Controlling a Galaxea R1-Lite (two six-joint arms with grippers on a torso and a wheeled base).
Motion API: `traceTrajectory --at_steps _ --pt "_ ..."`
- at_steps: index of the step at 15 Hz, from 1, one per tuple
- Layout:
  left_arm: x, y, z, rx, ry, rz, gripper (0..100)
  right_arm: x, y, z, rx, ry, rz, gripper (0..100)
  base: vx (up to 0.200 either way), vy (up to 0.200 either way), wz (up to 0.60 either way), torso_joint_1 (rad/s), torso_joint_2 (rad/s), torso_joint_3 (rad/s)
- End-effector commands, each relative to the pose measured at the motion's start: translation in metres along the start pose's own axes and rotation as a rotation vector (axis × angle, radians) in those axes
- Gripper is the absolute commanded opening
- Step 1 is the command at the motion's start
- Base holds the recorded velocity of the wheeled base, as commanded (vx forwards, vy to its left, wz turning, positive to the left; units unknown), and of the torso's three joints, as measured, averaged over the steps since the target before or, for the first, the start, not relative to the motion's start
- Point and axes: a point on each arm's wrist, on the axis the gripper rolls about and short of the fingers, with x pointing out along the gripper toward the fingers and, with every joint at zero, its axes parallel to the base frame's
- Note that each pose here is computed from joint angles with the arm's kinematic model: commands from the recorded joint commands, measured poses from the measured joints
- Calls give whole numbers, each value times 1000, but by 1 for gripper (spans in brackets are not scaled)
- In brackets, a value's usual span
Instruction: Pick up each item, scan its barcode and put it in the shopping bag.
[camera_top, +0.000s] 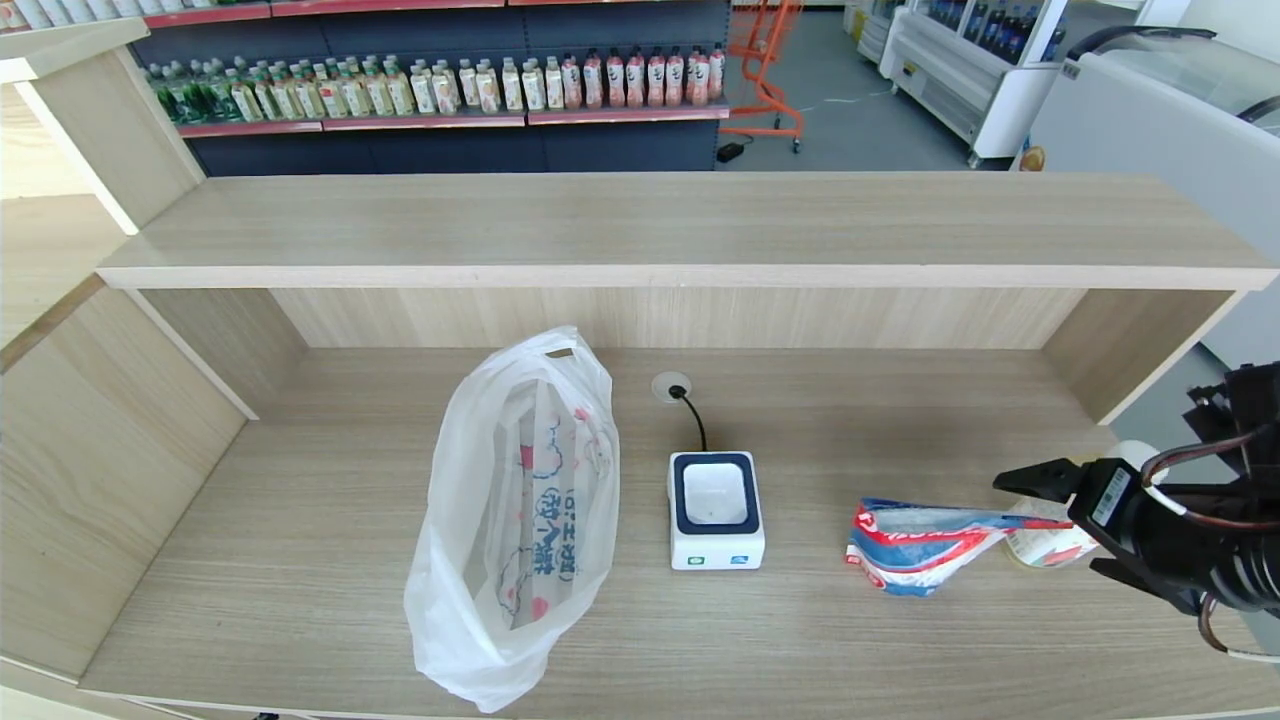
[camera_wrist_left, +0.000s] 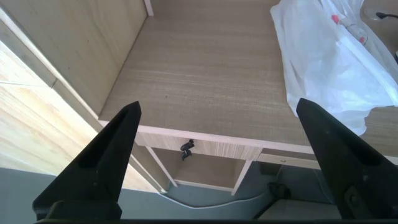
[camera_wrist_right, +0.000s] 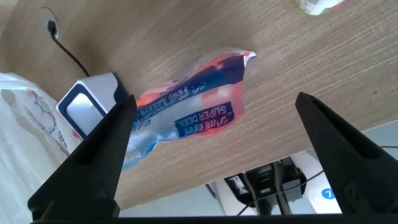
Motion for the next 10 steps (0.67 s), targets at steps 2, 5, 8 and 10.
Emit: traceTrajectory --at_steps 2,5,8,10 --pt "0 0 0 0 0 1 100 33 5 -5 -18 36 -10 100 0 0 0 0 0 0" --pt "0 0 0 0 0 1 100 55 6 -9 -22 58 -23 100 0 0 0 0 0 0" --pt "0 0 0 0 0 1 100 67 11 -15 -41 86 -24 0 0 0 0 0 0 0" --pt "0 0 0 0 0 1 100 76 13 -20 -61 99 -23 0 0 0 0 0 0 0"
